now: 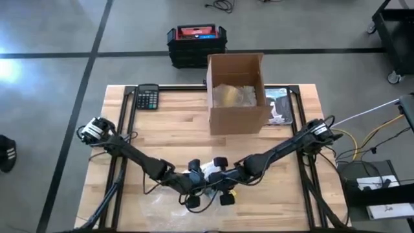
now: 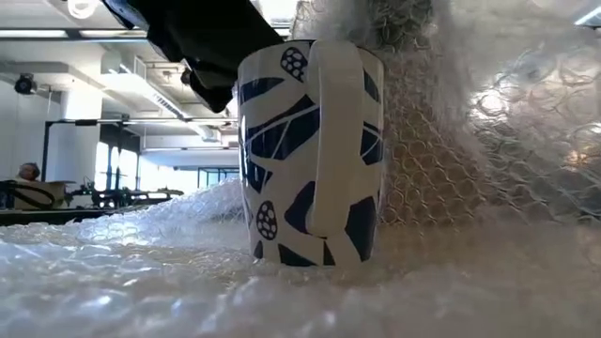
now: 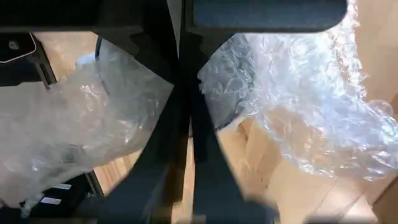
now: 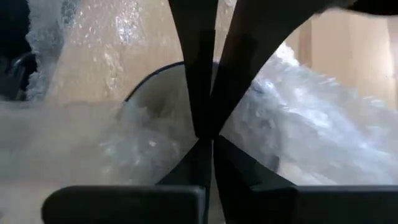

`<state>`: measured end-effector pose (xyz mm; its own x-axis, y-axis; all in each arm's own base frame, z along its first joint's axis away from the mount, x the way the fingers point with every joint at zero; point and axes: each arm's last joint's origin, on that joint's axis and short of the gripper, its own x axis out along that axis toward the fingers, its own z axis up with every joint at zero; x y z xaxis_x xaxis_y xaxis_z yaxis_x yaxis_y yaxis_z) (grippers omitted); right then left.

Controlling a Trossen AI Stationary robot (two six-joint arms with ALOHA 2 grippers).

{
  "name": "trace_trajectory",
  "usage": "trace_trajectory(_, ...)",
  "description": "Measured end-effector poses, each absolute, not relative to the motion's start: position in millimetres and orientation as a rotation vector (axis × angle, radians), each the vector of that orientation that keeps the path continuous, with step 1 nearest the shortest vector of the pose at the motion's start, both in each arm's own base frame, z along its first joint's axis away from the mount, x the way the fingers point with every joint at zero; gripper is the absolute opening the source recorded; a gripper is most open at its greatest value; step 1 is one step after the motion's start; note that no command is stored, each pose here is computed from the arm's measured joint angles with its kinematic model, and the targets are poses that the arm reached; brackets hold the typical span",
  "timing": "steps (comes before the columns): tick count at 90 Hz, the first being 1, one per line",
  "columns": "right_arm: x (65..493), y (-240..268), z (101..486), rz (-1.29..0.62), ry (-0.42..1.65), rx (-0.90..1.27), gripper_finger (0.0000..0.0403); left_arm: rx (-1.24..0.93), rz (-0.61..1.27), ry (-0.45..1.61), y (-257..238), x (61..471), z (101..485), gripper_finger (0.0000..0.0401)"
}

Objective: Wrap mug
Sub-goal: Wrap the blue patterned mug with the transparent bubble wrap

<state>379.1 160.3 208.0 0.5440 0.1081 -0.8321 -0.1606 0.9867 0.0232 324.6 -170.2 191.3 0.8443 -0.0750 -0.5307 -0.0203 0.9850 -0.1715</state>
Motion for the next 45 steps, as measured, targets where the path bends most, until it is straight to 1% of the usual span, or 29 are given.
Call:
trace_trajectory(9,376,159,231,0.147,1.025,-0.077,0.0002,-0.174,-0.036,0.566,-170,324,193,0.0)
trace_trajectory(16,371,157,239,0.122,1.066,-0.105,0.0002,-0.175,-0.038,0.567,-170,324,193,0.0)
trace_trajectory(25,368,151,243,-0.006,1.06,-0.203,0.0002,-0.18,-0.052,0.571,-170,324,194,0.0)
trace_trajectory(31,367,146,242,-0.135,1.025,-0.282,0.0002,-0.181,-0.055,0.571,-171,324,194,0.0)
trace_trajectory(35,370,143,235,-0.182,1.015,-0.311,0.0002,-0.181,-0.056,0.571,-171,324,194,0.0)
trace_trajectory(41,376,143,223,-0.173,1.017,-0.321,0.0002,-0.182,-0.058,0.571,-171,324,194,0.0)
trace_trajectory(45,380,146,217,-0.116,1.019,-0.312,0.0002,-0.182,-0.059,0.571,-171,324,194,0.0)
